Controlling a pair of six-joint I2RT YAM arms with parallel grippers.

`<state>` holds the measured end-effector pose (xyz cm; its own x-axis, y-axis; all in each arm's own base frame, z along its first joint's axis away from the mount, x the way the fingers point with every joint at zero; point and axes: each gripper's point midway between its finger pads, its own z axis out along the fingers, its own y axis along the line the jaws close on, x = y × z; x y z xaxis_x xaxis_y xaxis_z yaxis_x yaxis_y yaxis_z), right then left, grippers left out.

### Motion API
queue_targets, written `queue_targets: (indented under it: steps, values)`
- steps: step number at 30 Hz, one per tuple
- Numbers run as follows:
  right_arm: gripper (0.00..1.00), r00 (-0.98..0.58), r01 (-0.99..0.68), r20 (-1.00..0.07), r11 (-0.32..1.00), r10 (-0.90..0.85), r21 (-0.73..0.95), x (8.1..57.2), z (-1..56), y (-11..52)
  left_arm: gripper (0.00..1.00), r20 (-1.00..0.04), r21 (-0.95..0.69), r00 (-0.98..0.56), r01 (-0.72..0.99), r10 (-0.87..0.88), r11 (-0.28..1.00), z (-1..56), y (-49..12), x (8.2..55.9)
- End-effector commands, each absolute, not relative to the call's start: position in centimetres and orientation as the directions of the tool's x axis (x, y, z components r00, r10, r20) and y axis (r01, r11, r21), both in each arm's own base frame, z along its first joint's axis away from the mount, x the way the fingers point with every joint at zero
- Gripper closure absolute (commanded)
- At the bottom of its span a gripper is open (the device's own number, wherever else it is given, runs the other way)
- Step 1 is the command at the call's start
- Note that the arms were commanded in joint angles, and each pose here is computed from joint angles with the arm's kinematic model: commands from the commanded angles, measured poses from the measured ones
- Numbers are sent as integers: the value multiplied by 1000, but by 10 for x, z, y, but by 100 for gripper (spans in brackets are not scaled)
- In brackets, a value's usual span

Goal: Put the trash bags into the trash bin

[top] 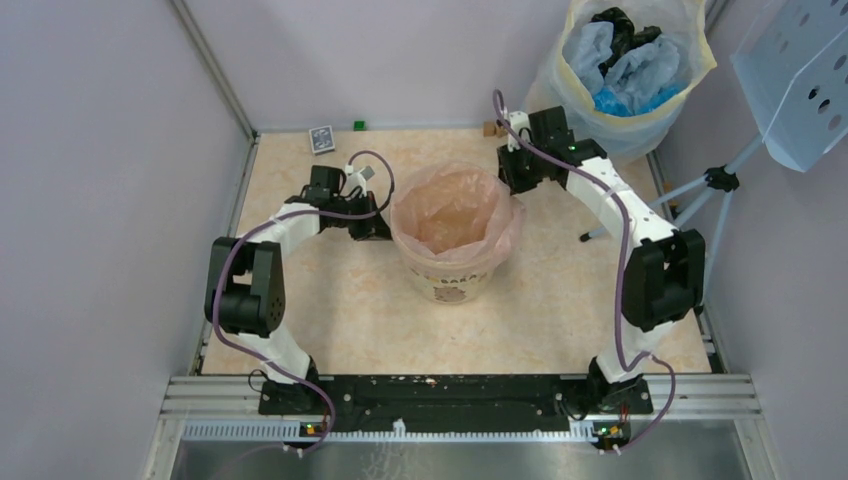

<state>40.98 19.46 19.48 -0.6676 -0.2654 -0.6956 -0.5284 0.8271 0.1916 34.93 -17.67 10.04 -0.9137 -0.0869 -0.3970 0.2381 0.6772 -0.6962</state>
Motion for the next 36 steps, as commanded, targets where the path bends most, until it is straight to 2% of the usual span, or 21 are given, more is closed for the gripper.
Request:
queue_targets:
  steps: [1,4,10,17,27,29,30,35,36]
  values:
    - [69,-648,-479,-741,851,-178,214,403,226,190,100,-427,-695,-901,268,-83,667,103,-176,351]
    - [49,-606,-404,-787,898,-121,173,402,256,173,100,-435,-696,-897,279,-79,661,107,-177,350]
    - [36,-479,-322,-878,935,-27,147,371,315,144,100,-458,-680,-886,300,-68,669,112,-175,348]
    - [35,-487,-415,-873,876,14,245,310,333,151,100,-463,-685,-884,308,-68,661,117,-176,348]
    - [42,-629,-524,-777,746,-16,410,256,288,180,100,-478,-675,-876,317,-67,667,121,-175,349]
    - [46,-641,-523,-767,741,-16,422,252,282,180,100,-479,-672,-875,317,-67,669,121,-175,349]
    - [52,-646,-519,-763,743,-19,422,250,279,179,100,-480,-671,-875,317,-67,670,121,-175,349]
    - [99,-677,-488,-735,758,-15,433,242,261,175,100,-474,-668,-878,308,-68,678,118,-173,349]
    - [100,-684,-480,-730,757,-6,443,241,256,175,100,-476,-665,-877,307,-69,681,118,-173,349]
